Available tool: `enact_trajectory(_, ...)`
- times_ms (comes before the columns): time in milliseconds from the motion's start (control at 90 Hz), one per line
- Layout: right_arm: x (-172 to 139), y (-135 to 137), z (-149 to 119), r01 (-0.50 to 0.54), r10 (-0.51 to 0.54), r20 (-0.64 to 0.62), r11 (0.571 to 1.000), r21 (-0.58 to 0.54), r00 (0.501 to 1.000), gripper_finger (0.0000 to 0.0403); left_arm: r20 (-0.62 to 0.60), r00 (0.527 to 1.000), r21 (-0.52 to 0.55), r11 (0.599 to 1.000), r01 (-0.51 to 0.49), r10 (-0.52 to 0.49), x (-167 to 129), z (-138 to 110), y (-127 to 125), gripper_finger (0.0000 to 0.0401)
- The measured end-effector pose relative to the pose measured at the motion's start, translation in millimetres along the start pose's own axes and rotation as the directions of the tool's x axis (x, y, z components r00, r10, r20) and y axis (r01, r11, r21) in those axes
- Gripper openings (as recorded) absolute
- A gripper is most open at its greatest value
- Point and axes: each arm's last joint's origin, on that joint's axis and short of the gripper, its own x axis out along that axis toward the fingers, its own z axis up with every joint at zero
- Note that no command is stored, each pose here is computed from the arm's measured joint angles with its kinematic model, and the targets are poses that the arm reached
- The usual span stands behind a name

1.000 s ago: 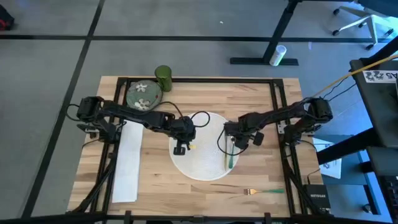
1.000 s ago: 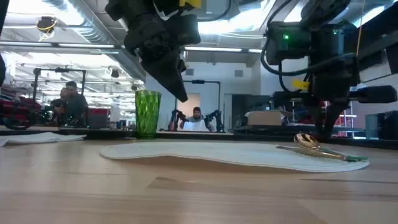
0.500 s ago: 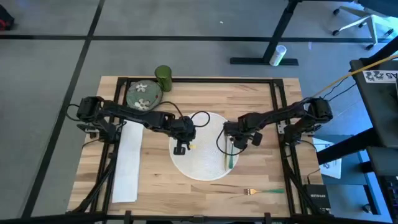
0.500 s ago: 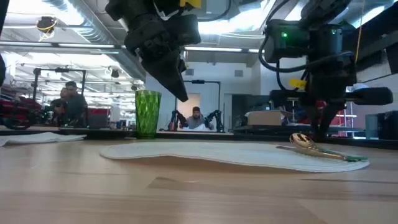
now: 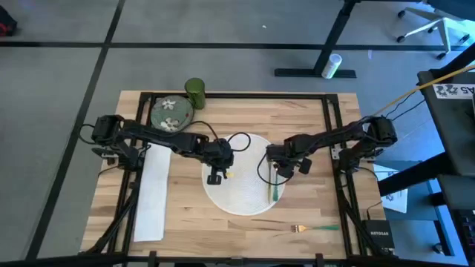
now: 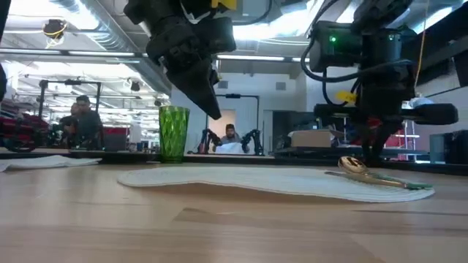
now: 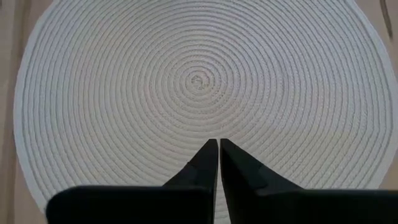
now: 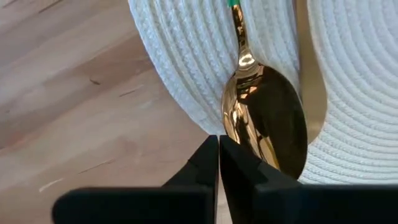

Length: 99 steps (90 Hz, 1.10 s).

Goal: Set table place
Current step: Put the green spoon on the white table mat to the right of the gold table knife, then fold the white table napkin

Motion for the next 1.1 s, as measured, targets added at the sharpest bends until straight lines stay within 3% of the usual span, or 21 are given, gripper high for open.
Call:
enact_trajectory(144, 0.0, 0.0, -0.3, 0.003, -0.003, -0.009, 1.000, 0.001, 1.000, 0.0000, -0.001, 1.000, 0.001, 1.000, -0.007, 0.007, 0.0, 0.0, 0.2, 0.0000)
enact_trajectory(300, 0.0, 0.9, -0.8, -0.006, 0.006, -0.016, 1.000, 0.002, 1.000, 0.0000, -0.011, 0.994, 0.004, 0.994, -0.107, 0.107, -0.2, -0.4, 2.0, 0.0000)
enact_trajectory(578, -1.6, 3.8, -2.2, -0.028, 0.029, -0.027, 0.999, 0.027, 0.999, 0.0000, -0.057, 0.993, 0.022, 0.995, -0.102, 0.103, -0.4, -4.7, -1.9, 0.0000)
enact_trajectory(756, -13.6, 4.8, -4.0, 0.022, -0.022, -0.003, 0.999, 0.039, 1.000, 0.0000, -0.141, 0.980, 0.052, 0.990, -0.130, 0.137, -1.7, -12.8, -8.1, 0.0000)
enact_trajectory(1100, -52.6, 12.5, -11.6, 0.174, -0.188, 0.076, 0.971, 0.166, 0.979, 0.0000, -0.251, 0.956, 0.078, 0.987, -0.138, 0.153, -5.8, -24.3, -32.5, 0.0000)
